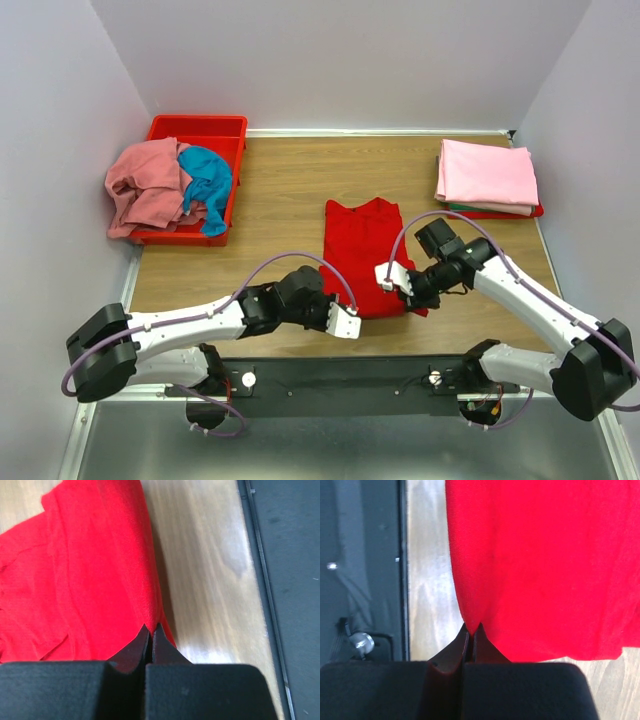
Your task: Fold and stack the t-shirts
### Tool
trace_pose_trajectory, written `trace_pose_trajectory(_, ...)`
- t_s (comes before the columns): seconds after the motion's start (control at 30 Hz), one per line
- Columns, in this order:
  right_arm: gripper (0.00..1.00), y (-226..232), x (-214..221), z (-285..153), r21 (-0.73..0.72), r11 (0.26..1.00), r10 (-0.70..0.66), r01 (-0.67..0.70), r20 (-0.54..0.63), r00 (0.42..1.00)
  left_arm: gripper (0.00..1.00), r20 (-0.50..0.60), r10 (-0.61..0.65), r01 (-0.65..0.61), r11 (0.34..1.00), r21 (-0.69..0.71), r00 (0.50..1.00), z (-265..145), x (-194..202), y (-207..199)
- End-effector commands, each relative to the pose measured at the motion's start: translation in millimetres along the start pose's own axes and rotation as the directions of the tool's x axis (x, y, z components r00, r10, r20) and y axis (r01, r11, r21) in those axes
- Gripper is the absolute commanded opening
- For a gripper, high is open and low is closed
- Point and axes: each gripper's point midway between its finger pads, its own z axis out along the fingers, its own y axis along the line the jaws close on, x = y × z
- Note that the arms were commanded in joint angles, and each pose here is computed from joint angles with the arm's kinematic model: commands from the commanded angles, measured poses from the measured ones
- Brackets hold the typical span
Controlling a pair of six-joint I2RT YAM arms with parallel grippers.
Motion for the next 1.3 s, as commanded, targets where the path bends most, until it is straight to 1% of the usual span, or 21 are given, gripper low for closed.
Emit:
trace_pose_trajectory(0.0, 0.00, 13, -14, -15, -0.035, 0.999, -0.018, 0.019, 0.045, 0.999, 0.00, 0.025, -0.031, 0.028, 0.994, 0.102, 0.999, -8, -14, -17)
trace_pose_trajectory(0.1, 0.00, 10, -21, -23, -0.011, 1.000, -0.023, 0.023, 0.053, 0.998, 0.00, 0.028, -0.033, 0.030, 0.993, 0.115, 0.999, -12, -19, -19)
trace_pose_trajectory(0.17, 0.00, 0, -25, -28, 0.022, 0.999, -0.034, 0.033, 0.042, 0.999, 0.00, 0.037, -0.017, 0.014, 0.996, 0.089, 0.999, -15, -23, -13)
trace_pose_trajectory(0.2, 0.01, -4, -26, -31, 0.038, 0.999, -0.030, 0.029, 0.036, 0.999, 0.00, 0.024, -0.005, 0.004, 0.998, 0.056, 1.000, -16, -22, -6)
trace_pose_trajectory(0.27, 0.00, -17, -23, -32, 0.068, 0.997, -0.021, 0.022, -0.003, 1.000, 0.00, 0.028, 0.043, -0.043, 0.999, 0.002, 0.999, -18, -25, 7)
trace_pose_trajectory(0.33, 0.00, -34, -25, -36, 0.123, 0.992, -0.014, 0.016, -0.022, 1.000, 0.00, 0.019, 0.093, -0.092, 0.995, -0.048, 0.996, -17, -27, 24)
trace_pose_trajectory(0.47, 0.00, -64, -25, -36, 0.185, 0.983, 0.014, -0.006, -0.042, 0.999, 0.00, -0.031, 0.111, -0.114, 0.987, -0.114, 0.993, -13, -14, 64)
trace_pose_trajectory(0.53, 0.00, -84, -23, -39, 0.218, 0.975, 0.048, -0.039, -0.038, 0.998, 0.00, -0.047, 0.083, -0.089, 0.985, -0.148, 0.995, -12, 0, 87)
trace_pose_trajectory(0.6, 0.00, -99, -21, -42, 0.240, 0.969, 0.067, -0.057, -0.033, 0.997, 0.00, -0.043, 0.092, -0.098, 0.978, -0.183, 0.995, -14, 2, 107)
trace_pose_trajectory(0.63, 0.00, -107, -14, -42, 0.244, 0.966, 0.097, -0.085, -0.035, 0.995, 0.00, -0.053, 0.086, -0.095, 0.973, -0.209, 0.995, -14, 9, 119)
trace_pose_trajectory(0.7, 0.01, -123, -16, -49, 0.276, 0.957, 0.104, -0.093, -0.027, 0.994, 0.00, -0.049, 0.101, -0.110, 0.964, -0.241, 0.994, -17, 8, 136)
trace_pose_trajectory(0.73, 0.00, -130, -9, -46, 0.274, 0.955, 0.126, -0.111, -0.036, 0.991, 0.00, -0.058, 0.090, -0.102, 0.962, -0.255, 0.994, -16, 15, 146)
trace_pose_trajectory(0.77, 0.00, -142, -14, -53, 0.302, 0.948, 0.118, -0.104, -0.029, 0.993, 0.00, -0.057, 0.095, -0.107, 0.958, -0.266, 0.994, -18, 15, 155)
trace_pose_trajectory(0.83, 0.00, -162, -14, -57, 0.324, 0.938, 0.136, -0.121, -0.023, 0.990, 0.00, -0.066, 0.083, -0.098, 0.954, -0.283, 0.994, -18, 23, 169)
trace_pose_trajectory(0.87, 0.00, -164, -9, -52, 0.312, 0.940, 0.156, -0.140, -0.028, 0.987, 0.00, -0.068, 0.081, -0.097, 0.954, -0.285, 0.994, -18, 25, 173)
trace_pose_trajectory(0.93, 0.01, -183, -14, -62, 0.346, 0.926, 0.162, -0.149, -0.008, 0.987, 0.00, -0.056, 0.098, -0.111, 0.941, -0.320, 0.994, -18, 24, 189)
trace_pose_trajectory(0.97, 0.00, -190, -10, -57, 0.339, 0.926, 0.180, -0.165, -0.012, 0.984, 0.00, -0.057, 0.104, -0.117, 0.935, -0.335, 0.993, -20, 23, 196)
trace_pose_trajectory(1.03, 0.00, -208, -16, -65, 0.368, 0.915, 0.178, -0.166, 0.003, 0.984, 0.00, -0.061, 0.110, -0.125, 0.920, -0.372, 0.992, -24, 25, 211)
trace_pose_trajectory(1.17, 0.00, -233, -20, -67, 0.392, 0.902, 0.190, -0.182, 0.021, 0.982, 0.00, -0.068, 0.121, -0.138, 0.891, -0.433, 0.990, -29, 30, 234)
trace_pose_trajectory(1.2, 0.00, -238, -16, -60, 0.381, 0.903, 0.207, -0.199, 0.019, 0.978, 0.00, -0.077, 0.115, -0.138, 0.881, -0.452, 0.990, -31, 35, 240)
trace_pose_trajectory(1.27, 0.00, -251, -21, -63, 0.400, 0.895, 0.202, -0.198, 0.034, 0.979, 0.00, -0.084, 0.113, -0.139, 0.869, -0.474, 0.990, -30, 42, 249)
